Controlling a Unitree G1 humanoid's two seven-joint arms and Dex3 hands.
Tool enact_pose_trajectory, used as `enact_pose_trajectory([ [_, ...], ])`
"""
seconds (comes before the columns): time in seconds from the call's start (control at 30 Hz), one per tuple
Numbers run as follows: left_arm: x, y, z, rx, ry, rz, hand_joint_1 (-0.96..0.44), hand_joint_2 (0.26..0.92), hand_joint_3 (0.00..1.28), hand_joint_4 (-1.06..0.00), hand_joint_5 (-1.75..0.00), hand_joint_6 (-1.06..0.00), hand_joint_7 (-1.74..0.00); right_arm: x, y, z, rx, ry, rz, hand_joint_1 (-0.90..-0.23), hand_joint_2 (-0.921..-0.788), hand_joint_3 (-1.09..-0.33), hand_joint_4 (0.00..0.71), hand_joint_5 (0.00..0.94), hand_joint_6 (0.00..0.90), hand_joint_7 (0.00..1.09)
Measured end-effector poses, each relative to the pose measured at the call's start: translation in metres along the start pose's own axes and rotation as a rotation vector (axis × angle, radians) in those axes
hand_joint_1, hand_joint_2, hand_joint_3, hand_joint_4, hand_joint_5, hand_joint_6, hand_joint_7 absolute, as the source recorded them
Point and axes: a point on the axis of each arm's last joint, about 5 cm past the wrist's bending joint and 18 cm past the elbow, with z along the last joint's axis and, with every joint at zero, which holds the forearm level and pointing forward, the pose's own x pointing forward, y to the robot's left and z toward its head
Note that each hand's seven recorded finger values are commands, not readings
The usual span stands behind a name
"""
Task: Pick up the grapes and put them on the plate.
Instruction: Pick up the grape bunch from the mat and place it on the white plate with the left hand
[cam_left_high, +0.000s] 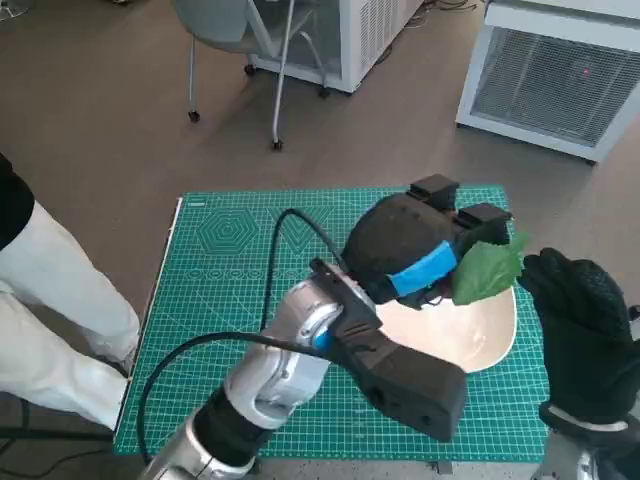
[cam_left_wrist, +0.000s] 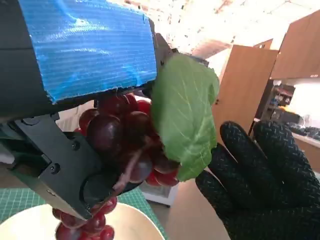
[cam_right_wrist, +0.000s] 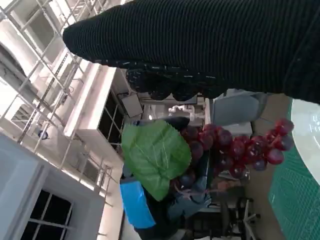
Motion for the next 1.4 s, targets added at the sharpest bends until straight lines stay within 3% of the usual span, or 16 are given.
enact_pose_trajectory([
  [0.07,0.001,0.000,0.000,0.010,0.002,-0.003,0.01,0.501,1.04,-0.40,-1.71,-0.45,-1.61,-0.0006,0.000,0.000,0.002,-0.001,-0.002,-0.348,-0.921,-0.492,0.537,0.492,0.291,0.82],
  [0.23,0.003,-0.001,-0.001,0.020,0.011,-0.014,0.01,0.513,0.93,-0.45,-1.74,-0.63,-1.25,-0.0016,0.000,0.000,0.005,0.000,-0.005,-0.347,-0.921,-0.497,0.537,0.488,0.290,0.82],
  [0.37,0.006,-0.004,-0.006,0.006,0.038,-0.044,0.01,0.585,0.82,-0.46,-1.62,-0.54,-1.37,-0.0017,0.001,-0.001,0.006,0.000,-0.006,-0.346,-0.921,-0.499,0.537,0.486,0.289,0.82],
  [0.43,0.007,-0.007,-0.010,-0.014,0.055,-0.066,0.00,0.687,0.65,-0.46,-1.53,-0.50,-1.39,-0.0018,0.001,-0.001,0.007,-0.001,-0.007,-0.346,-0.921,-0.499,0.537,0.486,0.289,0.82],
  [0.5,0.007,-0.010,-0.014,-0.042,0.073,-0.093,0.00,0.785,0.42,-0.46,-1.31,-0.47,-1.23,-0.0018,0.001,-0.001,0.007,-0.001,-0.008,-0.346,-0.921,-0.500,0.537,0.485,0.289,0.82],
  [0.6,0.009,-0.015,-0.018,-0.081,0.098,-0.136,-0.03,0.836,0.18,-0.47,-0.67,-0.47,-0.63,-0.0019,0.001,-0.001,0.008,-0.002,-0.009,-0.346,-0.921,-0.501,0.538,0.484,0.288,0.82],
  [0.7,0.009,-0.019,-0.022,-0.112,0.115,-0.177,-0.09,0.835,0.06,-0.36,-0.23,-0.42,-0.24,-0.0020,0.002,-0.001,0.010,-0.002,-0.011,-0.345,-0.921,-0.501,0.538,0.484,0.288,0.82],
  [0.77,0.009,-0.022,-0.023,-0.126,0.125,-0.201,-0.11,0.832,0.03,-0.31,-0.11,-0.40,-0.14,-0.0020,0.002,-0.002,0.011,-0.002,-0.012,-0.345,-0.921,-0.501,0.538,0.483,0.288,0.83],
  [0.93,0.009,-0.025,-0.025,-0.135,0.136,-0.224,-0.14,0.827,0.01,-0.27,-0.02,-0.39,-0.05,-0.0021,0.002,-0.002,0.012,-0.002,-0.012,-0.344,-0.921,-0.502,0.538,0.483,0.287,0.83],
  [1.4,0.013,-0.026,-0.030,-0.168,0.132,-0.259,-0.16,0.779,0.00,-0.05,0.00,-0.26,0.00,-0.0019,0.002,-0.002,-0.003,0.003,-0.007,-0.352,-0.921,-0.507,0.540,0.483,0.291,0.83],
])
